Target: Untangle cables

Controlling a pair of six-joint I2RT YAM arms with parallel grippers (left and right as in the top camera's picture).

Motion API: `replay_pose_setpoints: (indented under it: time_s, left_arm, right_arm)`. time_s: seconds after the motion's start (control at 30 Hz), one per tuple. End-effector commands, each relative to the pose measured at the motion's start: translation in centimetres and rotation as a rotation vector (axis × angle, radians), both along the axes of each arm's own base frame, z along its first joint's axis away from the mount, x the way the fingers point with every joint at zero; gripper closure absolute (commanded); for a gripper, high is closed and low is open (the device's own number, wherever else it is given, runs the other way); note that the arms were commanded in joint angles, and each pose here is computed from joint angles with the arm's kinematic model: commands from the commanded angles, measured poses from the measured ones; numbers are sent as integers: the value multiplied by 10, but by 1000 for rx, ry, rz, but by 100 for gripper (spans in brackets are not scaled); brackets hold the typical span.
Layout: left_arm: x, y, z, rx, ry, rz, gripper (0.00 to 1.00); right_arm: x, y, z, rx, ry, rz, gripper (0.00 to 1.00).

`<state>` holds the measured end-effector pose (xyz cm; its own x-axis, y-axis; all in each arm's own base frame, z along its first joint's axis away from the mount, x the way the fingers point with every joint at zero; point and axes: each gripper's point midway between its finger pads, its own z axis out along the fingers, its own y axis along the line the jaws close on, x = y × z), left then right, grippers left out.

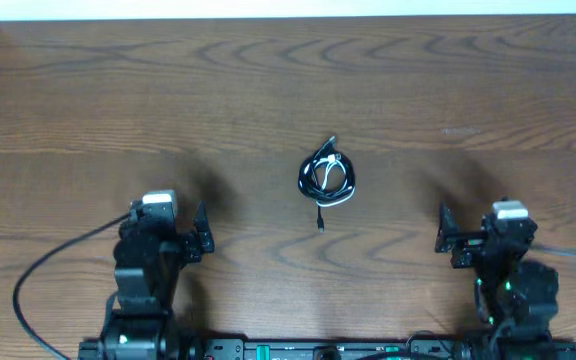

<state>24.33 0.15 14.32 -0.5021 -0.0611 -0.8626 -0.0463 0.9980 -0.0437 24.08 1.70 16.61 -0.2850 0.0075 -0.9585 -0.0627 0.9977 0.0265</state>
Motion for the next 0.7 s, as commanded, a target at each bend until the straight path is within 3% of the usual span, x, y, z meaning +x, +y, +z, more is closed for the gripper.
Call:
replay_pose_setpoints:
  time_s: [0.0,0.1,0.17,0.27,0.47,0.67]
  left_arm:
    - [6,-4,14,-13,133,-21,6]
    - [2,-20,8,-81,304,-89,6]
    - [-3,-25,7,-165,414,-49,6]
    - [-7,-28,8,-238,500,6,6]
    - [1,-29,12,-246,467,-3,2]
    - [38,-38,43,-279,334,-40,2]
  right_arm:
    - [12,0,12,49,132,-29,1]
    - [22,1,14,36,279,-30,1]
    - [31,2,16,-42,391,3,1]
    - [42,12,25,-14,426,47,1]
    - [47,29,31,38,400,128,1]
    - [53,33,37,47,371,149,1]
